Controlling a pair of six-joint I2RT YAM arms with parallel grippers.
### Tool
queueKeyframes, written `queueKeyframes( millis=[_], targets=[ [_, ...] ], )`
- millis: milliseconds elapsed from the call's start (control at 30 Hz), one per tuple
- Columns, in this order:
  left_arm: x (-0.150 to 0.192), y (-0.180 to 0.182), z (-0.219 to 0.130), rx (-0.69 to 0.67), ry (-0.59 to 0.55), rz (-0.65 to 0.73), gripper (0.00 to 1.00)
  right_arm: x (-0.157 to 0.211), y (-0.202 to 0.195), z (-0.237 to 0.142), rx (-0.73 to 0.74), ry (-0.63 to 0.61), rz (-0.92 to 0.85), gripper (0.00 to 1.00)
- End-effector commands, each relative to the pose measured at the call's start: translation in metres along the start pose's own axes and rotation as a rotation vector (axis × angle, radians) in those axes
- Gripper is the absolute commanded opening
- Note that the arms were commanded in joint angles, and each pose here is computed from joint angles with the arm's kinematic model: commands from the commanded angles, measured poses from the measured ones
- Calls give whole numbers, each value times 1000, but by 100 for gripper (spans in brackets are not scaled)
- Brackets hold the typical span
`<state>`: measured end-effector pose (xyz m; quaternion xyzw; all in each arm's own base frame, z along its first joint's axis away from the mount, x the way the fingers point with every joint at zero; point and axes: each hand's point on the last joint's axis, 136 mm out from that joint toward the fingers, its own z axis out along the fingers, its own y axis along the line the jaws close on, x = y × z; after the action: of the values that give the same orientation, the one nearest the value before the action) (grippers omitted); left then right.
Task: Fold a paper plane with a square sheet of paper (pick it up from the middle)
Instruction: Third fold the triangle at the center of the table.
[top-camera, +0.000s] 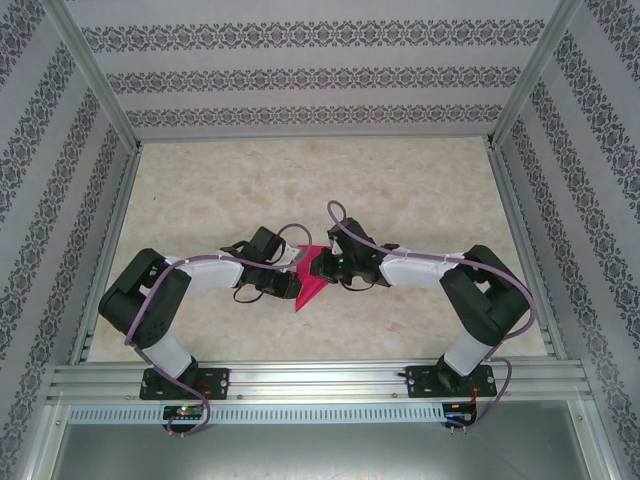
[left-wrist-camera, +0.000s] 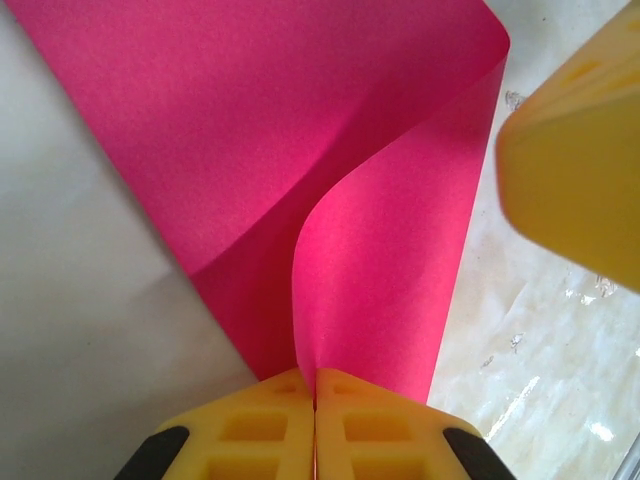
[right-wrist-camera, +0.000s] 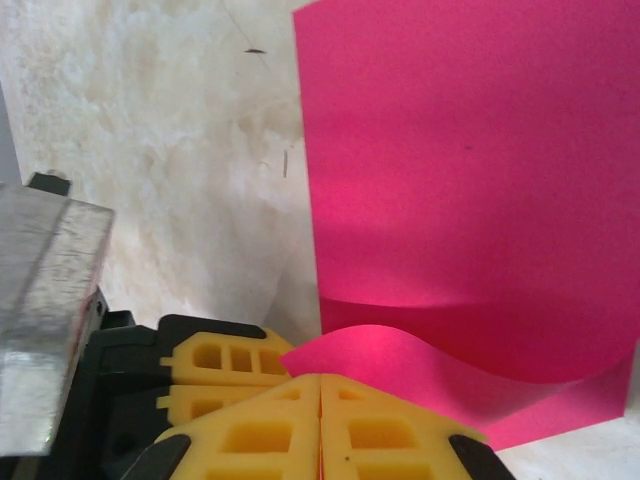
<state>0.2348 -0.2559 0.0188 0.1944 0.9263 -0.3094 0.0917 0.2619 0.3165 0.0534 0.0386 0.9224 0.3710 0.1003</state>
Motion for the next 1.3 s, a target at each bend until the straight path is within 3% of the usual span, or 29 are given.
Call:
queueKeyframes(
  millis=[0, 800, 1100, 1267],
  targets=[
    [-6, 0, -5, -4, -15, 21, 10, 1, 4, 9, -47, -10, 22, 8],
    [4, 16, -1, -83, 24, -15, 9, 16, -58, 38, 75, 32, 85, 10],
    [5, 17, -1, -85, 33, -21, 9, -18, -1, -5, -22, -57, 10, 12],
    [4, 16, -1, -84, 31, -20, 9, -19, -19, 3, 39, -47, 44, 12]
  ],
)
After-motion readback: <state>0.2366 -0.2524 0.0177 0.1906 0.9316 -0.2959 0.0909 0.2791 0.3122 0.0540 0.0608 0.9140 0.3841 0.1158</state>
